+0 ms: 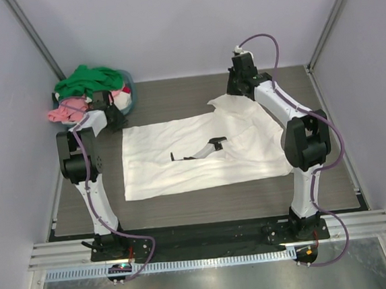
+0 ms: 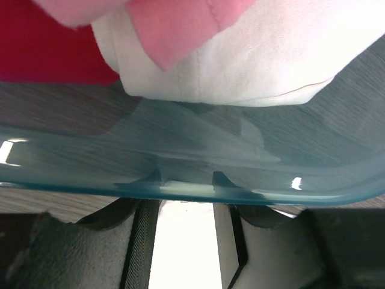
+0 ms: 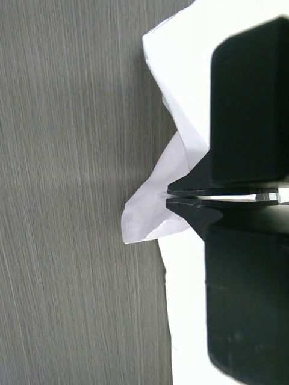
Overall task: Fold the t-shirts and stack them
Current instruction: Fold the tshirt
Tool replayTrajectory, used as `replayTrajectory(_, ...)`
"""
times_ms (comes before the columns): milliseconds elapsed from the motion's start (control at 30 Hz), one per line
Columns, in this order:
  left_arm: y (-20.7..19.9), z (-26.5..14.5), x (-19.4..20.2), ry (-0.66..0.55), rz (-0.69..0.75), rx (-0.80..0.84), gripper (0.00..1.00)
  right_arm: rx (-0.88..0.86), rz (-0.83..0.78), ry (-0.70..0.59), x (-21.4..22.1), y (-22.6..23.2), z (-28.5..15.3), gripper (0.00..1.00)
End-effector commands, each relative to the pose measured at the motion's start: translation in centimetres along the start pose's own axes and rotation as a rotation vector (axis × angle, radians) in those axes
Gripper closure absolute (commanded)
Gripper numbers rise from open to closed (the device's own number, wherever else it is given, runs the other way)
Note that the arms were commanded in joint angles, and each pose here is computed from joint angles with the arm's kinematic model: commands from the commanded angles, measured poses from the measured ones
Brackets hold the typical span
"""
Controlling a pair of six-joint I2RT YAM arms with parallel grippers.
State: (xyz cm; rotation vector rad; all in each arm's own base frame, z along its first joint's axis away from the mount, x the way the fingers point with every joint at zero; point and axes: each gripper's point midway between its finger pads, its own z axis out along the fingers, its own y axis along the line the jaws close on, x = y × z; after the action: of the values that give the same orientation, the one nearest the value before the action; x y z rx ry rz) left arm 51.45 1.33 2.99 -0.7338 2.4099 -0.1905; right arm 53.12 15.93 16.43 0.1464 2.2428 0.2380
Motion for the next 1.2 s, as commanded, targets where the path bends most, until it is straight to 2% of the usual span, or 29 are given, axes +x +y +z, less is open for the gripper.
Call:
replayTrajectory(0, -0.2, 0.7, 1.2, 0.040, -0.009, 0.025, 0.59, -0.018, 0.006, -0.081, -2.6, 0.6, -2.3, 0.99)
replayTrajectory(133, 0.0, 0.6, 2.0, 0.059, -0.013, 0.029, 0.62, -0.011, 0.009, -0.065, -2.0, 0.2, -2.0, 0.99)
replayTrajectory(233, 0.2, 0.6, 2.4, 0.069, -0.012, 0.029, 0.68, -0.005, 0.014, -0.062, -1.9, -0.2, -2.0, 0.99)
replayTrajectory(467, 0.5, 0.2, 3.1, 0.084, -0.011, 0.026, 0.72, 0.006, 0.021, -0.062, -1.9, -1.0, -2.2, 0.99)
replayTrajectory(533, 0.4, 0.0, 3.1, 0.082, -0.008, 0.026, 0.76, 0.006, 0.023, -0.060, -1.9, -1.1, -2.2, 0.99)
replayTrajectory(667, 0.3, -0.2, 3.0, 0.079, -0.006, 0.034, 0.97, 0.010, 0.022, -0.053, -1.6, -1.3, -2.1, 0.99)
replayTrajectory(700, 0.3, -0.4, 2.9, 0.077, -0.006, 0.035, 1.00, 0.008, 0.024, -0.053, -1.6, -1.4, -2.1, 0.99)
replayTrajectory(1167, -2.0, -5.7, -0.4, -0.012, -0.018, 0.102, 1.00, -0.022, 0.044, -0.106, -3.7, -1.1, -5.0, 0.99)
